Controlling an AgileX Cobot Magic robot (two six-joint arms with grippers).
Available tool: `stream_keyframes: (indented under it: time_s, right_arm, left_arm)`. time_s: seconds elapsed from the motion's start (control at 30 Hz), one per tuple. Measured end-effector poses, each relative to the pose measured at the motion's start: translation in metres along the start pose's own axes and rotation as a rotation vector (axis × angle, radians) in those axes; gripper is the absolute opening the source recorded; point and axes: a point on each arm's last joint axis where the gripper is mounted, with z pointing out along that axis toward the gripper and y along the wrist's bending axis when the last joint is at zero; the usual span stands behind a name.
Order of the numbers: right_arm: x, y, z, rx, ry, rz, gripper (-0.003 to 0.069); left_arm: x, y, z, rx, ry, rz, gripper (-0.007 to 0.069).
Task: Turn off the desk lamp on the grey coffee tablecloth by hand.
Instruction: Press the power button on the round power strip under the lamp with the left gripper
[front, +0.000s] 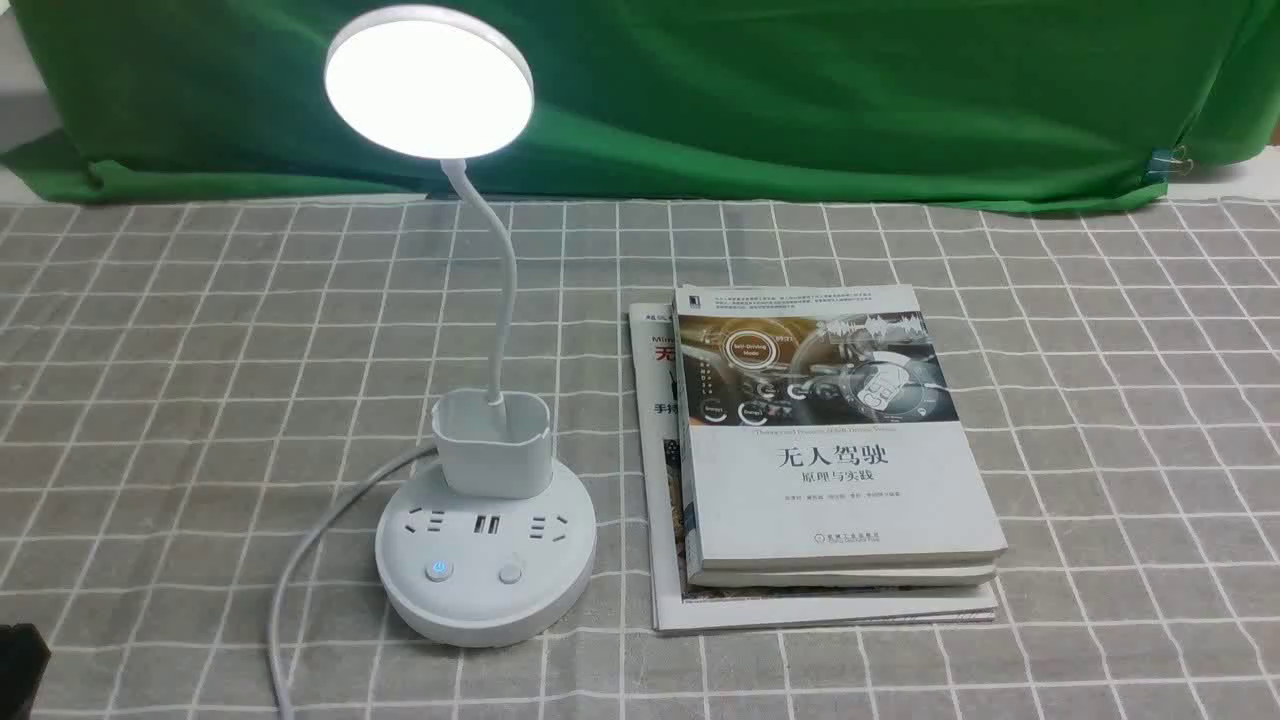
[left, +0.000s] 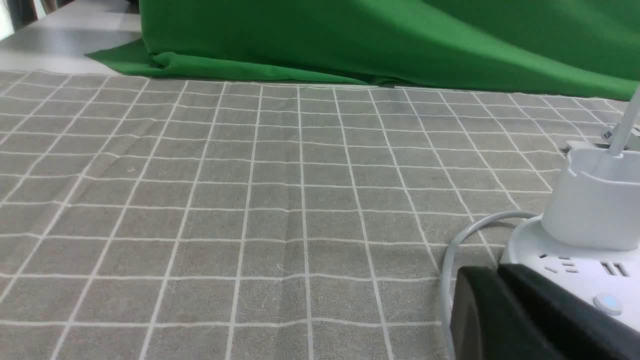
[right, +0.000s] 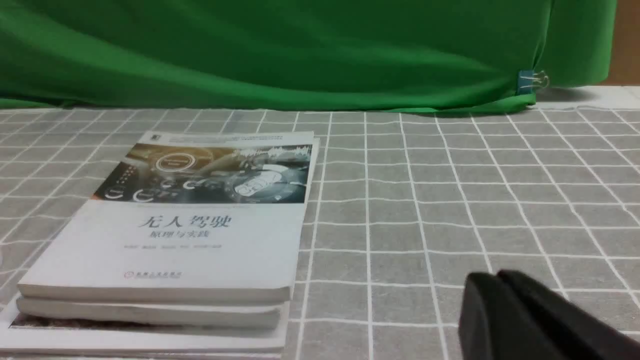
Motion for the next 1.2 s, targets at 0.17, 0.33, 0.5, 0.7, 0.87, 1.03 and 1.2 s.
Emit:
stream_keyframes:
  time_s: [0.17, 0.33, 0.5, 0.7, 0.87, 1.03, 1.2]
  right_arm:
    - [0.0000, 0.0000, 0.0000, 0.000, 0.000, 0.000, 0.0035]
    - [0.0000, 0.0000, 0.0000, 0.000, 0.000, 0.000, 0.0035]
    - [0.0000, 0.0000, 0.0000, 0.000, 0.000, 0.000, 0.0035]
    - [0.0000, 0.0000, 0.0000, 0.000, 0.000, 0.000, 0.0035]
    - [0.0000, 0.0000, 0.0000, 0.000, 0.000, 0.000, 0.0035]
    - [0.0000, 0.0000, 0.0000, 0.000, 0.000, 0.000, 0.0035]
    - [0.0000, 0.0000, 0.0000, 0.000, 0.000, 0.000, 0.0035]
  left_arm:
    - [0.0000, 0.0000, 0.0000, 0.000, 0.000, 0.000, 0.0019]
    - [0.0000, 0.0000, 0.0000, 0.000, 0.000, 0.000, 0.0019]
    - [0.0000, 0.0000, 0.0000, 0.000, 0.000, 0.000, 0.0019]
    - [0.0000, 0.0000, 0.0000, 0.000, 0.000, 0.003, 0.0019]
    - [0.0000, 0.0000, 0.0000, 0.000, 0.000, 0.003, 0.0019]
    - [-0.0003, 0.0000, 0.0000, 0.000, -0.004, 0.003, 0.0019]
    - [-0.0006, 0.0001, 0.0000, -0.001, -0.007, 0.012, 0.0019]
